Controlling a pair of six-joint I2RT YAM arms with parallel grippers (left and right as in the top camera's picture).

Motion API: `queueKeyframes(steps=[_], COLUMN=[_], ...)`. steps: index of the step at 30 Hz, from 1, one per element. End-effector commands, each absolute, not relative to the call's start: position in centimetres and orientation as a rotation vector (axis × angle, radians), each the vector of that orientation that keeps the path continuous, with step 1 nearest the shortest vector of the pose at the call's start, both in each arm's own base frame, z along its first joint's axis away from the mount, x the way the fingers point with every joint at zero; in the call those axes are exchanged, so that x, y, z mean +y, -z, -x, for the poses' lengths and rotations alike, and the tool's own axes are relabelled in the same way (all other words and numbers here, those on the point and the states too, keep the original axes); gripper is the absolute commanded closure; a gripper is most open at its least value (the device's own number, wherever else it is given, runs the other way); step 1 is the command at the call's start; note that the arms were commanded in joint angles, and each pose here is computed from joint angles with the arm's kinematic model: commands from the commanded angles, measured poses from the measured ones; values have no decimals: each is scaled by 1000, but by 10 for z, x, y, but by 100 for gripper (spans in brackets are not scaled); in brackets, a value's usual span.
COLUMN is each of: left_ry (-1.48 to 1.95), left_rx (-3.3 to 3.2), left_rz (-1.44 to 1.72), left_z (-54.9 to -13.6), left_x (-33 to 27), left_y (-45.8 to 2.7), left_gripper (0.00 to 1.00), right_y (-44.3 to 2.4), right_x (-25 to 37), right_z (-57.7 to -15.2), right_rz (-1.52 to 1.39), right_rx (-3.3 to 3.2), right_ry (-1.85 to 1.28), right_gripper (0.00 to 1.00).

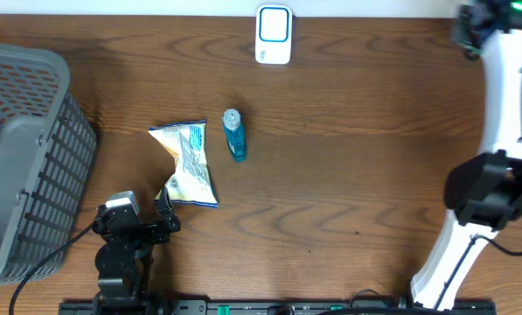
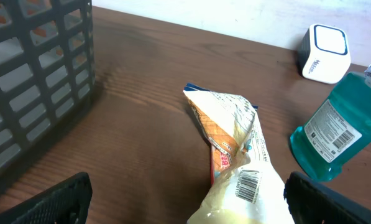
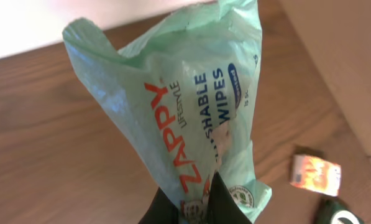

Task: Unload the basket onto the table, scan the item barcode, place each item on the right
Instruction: 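Move the wipes pack off to the right table edge and release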

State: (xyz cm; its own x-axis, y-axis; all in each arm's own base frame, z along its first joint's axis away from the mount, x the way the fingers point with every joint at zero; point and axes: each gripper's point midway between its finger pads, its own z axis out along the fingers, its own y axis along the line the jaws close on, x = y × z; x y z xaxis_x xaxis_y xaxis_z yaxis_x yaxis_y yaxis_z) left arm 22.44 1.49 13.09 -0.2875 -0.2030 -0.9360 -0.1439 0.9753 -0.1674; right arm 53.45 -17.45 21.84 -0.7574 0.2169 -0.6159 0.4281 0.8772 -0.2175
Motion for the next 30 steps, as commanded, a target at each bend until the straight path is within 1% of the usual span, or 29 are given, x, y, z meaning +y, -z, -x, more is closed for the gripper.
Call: queueKeyframes(steps=[1, 5, 8, 12, 13, 14, 15, 16, 18, 22, 27, 30], left_ry=[60, 60, 60, 60, 60, 60, 60, 60, 60, 60, 60, 60], left_rx=[1862, 1862, 1862, 1862, 1862, 1862, 1862, 1862, 1862, 1862, 1862, 1862], left_rz=[267, 267, 267, 267, 267, 267, 267, 267, 267, 267, 267, 267], left_z=[-224, -224, -224, -224, -224, -224, -224, -224, -224, -224, -224, -224], left_x=[16, 16, 16, 16, 16, 16, 16, 16, 16, 16, 16, 16], left_y=[-131, -131, -131, -131, -131, -131, -131, -131, -131, -131, -131, -131], left_gripper=[2, 2, 2, 2, 2, 2, 2, 2, 2, 2, 2, 2], right_y=[-165, -107, -90, -88, -91, -93, -97, -104, -120, -181, -269, -308], right_x=[-221, -270, -294, -324, -331, -335, -340, -342, -343, -327, -258, -209], right_z=[-520, -490, -474, -455, -451, -447, -445, -444, -446, -455, -468, -466], right_rz=[-559, -728, -802, -939, -986, -1019, -1047, -1052, -1045, -999, -810, -698], right_rx=[2522, 2593, 2614, 2571, 2546, 2527, 2505, 2489, 2452, 2324, 2201, 2185], right_ry=[474, 421, 436, 441, 440, 438, 429, 410, 359, 162, -177, -262], right_gripper=[99, 99, 99, 99, 91, 74, 39, 1, 1, 1, 1, 1])
